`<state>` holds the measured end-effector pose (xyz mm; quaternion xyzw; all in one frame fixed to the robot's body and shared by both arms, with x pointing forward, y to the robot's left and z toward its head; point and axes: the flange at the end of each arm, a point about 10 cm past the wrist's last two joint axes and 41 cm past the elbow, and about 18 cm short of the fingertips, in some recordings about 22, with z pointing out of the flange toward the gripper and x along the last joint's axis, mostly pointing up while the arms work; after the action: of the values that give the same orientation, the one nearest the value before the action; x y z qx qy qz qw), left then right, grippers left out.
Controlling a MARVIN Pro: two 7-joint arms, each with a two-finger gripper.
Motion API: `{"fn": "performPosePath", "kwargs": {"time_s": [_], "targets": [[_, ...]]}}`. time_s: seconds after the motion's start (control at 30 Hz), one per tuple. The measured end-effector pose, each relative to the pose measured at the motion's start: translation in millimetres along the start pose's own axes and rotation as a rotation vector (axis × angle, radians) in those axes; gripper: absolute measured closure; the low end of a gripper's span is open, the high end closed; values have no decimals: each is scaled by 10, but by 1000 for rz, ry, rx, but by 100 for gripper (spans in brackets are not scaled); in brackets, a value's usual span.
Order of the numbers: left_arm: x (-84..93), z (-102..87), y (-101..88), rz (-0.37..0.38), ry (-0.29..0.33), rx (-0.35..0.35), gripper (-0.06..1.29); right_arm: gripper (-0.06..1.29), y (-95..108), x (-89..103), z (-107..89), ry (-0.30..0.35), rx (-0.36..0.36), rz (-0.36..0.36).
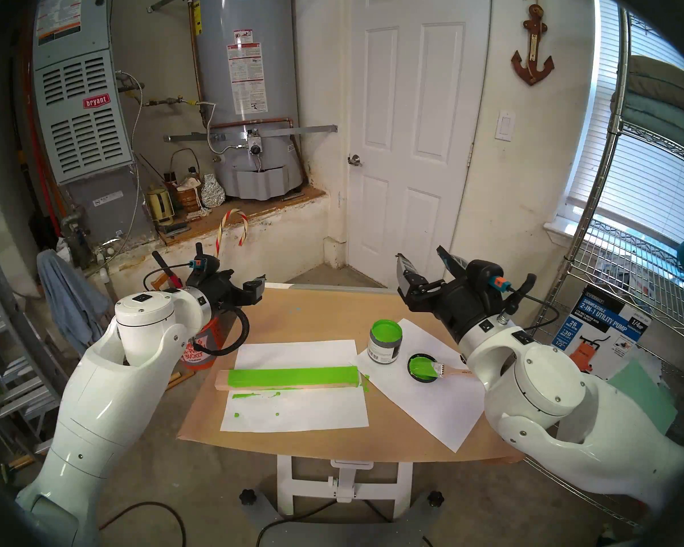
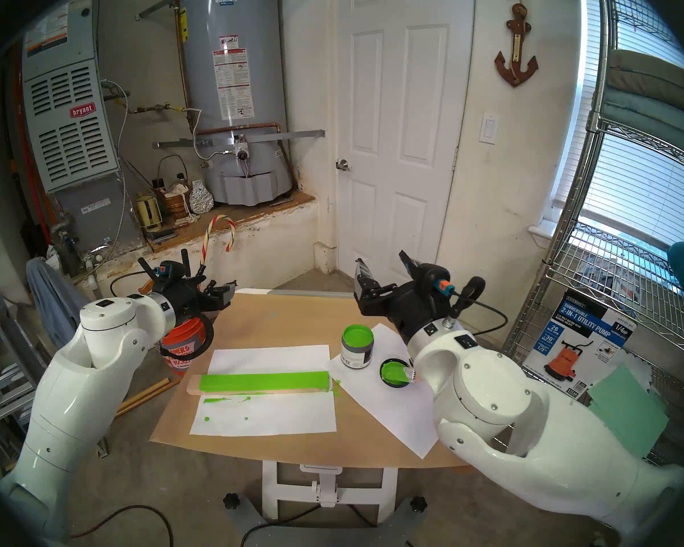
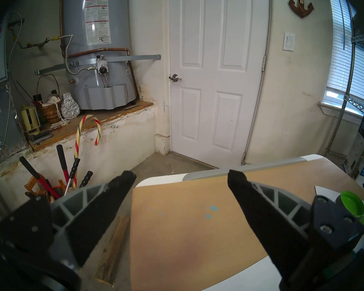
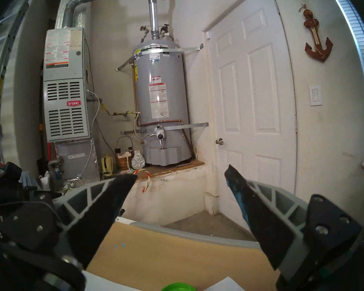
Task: Pick up brush, dip the brush into paint, and paint the wood
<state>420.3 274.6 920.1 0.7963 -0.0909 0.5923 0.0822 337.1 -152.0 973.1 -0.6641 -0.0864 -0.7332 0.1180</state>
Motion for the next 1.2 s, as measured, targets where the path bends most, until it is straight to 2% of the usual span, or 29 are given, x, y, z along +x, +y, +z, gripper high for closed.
{"fn": "performPosePath", "kwargs": {"time_s": [0.5, 0.83, 0.97, 1.1, 1.2], "targets": [[2, -1, 0, 0, 1, 0, -2, 4, -210, -70, 337, -5, -76, -52], [4, -2, 0, 0, 1, 0, -2, 4, -354, -72, 573, 10, -170, -90], [4, -2, 0, 0, 1, 0, -2, 4, -269, -70, 683, 11, -273, -119], [5, -3, 0, 0, 1, 0, -2, 4, -50, -61, 758, 14, -384, -130], [6, -3, 0, 0, 1, 0, -2, 4, 75, -31, 768, 22, -438, -134]]}}
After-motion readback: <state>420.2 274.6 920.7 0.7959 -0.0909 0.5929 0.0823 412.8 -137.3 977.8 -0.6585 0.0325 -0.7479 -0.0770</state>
